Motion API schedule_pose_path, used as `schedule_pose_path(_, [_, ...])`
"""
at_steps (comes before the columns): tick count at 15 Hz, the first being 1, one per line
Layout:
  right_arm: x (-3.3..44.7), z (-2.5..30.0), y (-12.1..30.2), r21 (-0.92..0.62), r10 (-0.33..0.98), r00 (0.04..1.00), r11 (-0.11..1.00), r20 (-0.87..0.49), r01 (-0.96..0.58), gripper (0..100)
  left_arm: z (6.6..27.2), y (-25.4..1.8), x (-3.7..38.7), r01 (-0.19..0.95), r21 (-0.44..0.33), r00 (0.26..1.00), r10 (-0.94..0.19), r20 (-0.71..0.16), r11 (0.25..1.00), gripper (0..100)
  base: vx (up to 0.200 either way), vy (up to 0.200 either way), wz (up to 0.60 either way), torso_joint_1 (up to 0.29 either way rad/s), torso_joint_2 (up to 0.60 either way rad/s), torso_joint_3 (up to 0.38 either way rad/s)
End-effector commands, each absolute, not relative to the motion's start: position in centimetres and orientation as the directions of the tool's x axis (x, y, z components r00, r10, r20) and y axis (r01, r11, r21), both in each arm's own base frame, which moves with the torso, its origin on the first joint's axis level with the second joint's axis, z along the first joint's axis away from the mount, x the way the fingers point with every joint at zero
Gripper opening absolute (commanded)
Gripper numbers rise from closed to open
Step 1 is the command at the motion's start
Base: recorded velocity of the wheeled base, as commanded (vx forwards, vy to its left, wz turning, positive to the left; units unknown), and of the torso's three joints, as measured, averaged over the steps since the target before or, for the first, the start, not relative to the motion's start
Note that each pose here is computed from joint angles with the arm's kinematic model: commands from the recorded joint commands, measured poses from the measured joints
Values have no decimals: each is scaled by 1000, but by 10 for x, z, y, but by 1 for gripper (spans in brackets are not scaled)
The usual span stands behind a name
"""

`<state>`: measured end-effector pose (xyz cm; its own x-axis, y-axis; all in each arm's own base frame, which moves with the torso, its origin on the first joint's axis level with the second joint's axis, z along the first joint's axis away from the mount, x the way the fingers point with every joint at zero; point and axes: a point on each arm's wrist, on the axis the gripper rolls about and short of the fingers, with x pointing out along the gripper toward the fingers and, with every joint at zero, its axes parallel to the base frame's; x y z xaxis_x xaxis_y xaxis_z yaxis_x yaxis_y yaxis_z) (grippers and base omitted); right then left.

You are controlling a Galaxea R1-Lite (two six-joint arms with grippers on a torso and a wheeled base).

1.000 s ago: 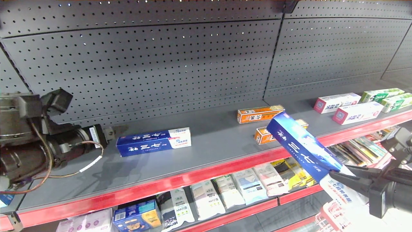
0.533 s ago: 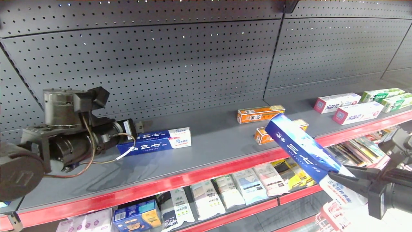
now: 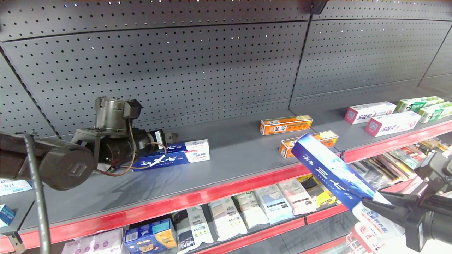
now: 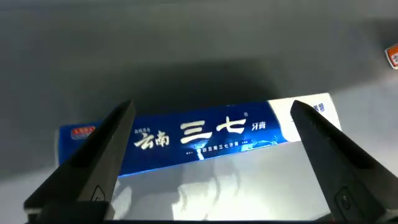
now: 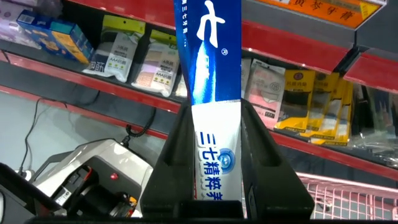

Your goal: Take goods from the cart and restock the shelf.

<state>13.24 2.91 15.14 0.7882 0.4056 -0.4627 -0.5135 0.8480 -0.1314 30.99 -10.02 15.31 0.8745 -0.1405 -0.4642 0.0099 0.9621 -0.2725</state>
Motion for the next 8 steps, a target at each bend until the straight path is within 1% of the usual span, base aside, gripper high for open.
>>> schedule_pose_path(1, [128, 150, 28, -133, 406, 790, 848, -460, -513, 0, 154, -103, 316, -1, -290, 873, -140, -466, 957, 100, 0, 0, 0, 0, 0, 0])
schedule_pose_path(2, [127, 150, 28, -133, 406, 790, 848, -458, -513, 0, 155, -104, 320, -21, -306, 871, -133, -473, 952, 100, 0, 0, 0, 0, 0, 0])
schedule_pose_path(3, [124, 149, 28, -134, 409, 791, 847, -456, -515, 0, 152, -105, 325, -42, -300, 871, -112, -478, 953, 100, 0, 0, 0, 0, 0, 0])
schedule_pose_path(5, [123, 147, 28, -131, 410, 788, 846, -459, -517, 0, 148, -106, 330, -51, -297, 869, -105, -484, 953, 100, 0, 0, 0, 0, 0, 0])
schedule_pose_path(6, [123, 147, 28, -131, 410, 788, 846, -459, -517, 0, 148, -108, 331, -54, -308, 868, -108, -484, 950, 100, 0, 0, 0, 0, 0, 0])
schedule_pose_path(7, [123, 148, 28, -133, 408, 790, 847, -457, -514, 0, 149, -110, 333, -65, -341, 871, -113, -477, 938, 100, 0, 0, 0, 0, 0, 0])
schedule_pose_path(8, [123, 147, 28, -132, 409, 788, 846, -460, -516, 0, 150, -110, 334, -62, -349, 872, -119, -475, 935, 100, 0, 0, 0, 0, 0, 0])
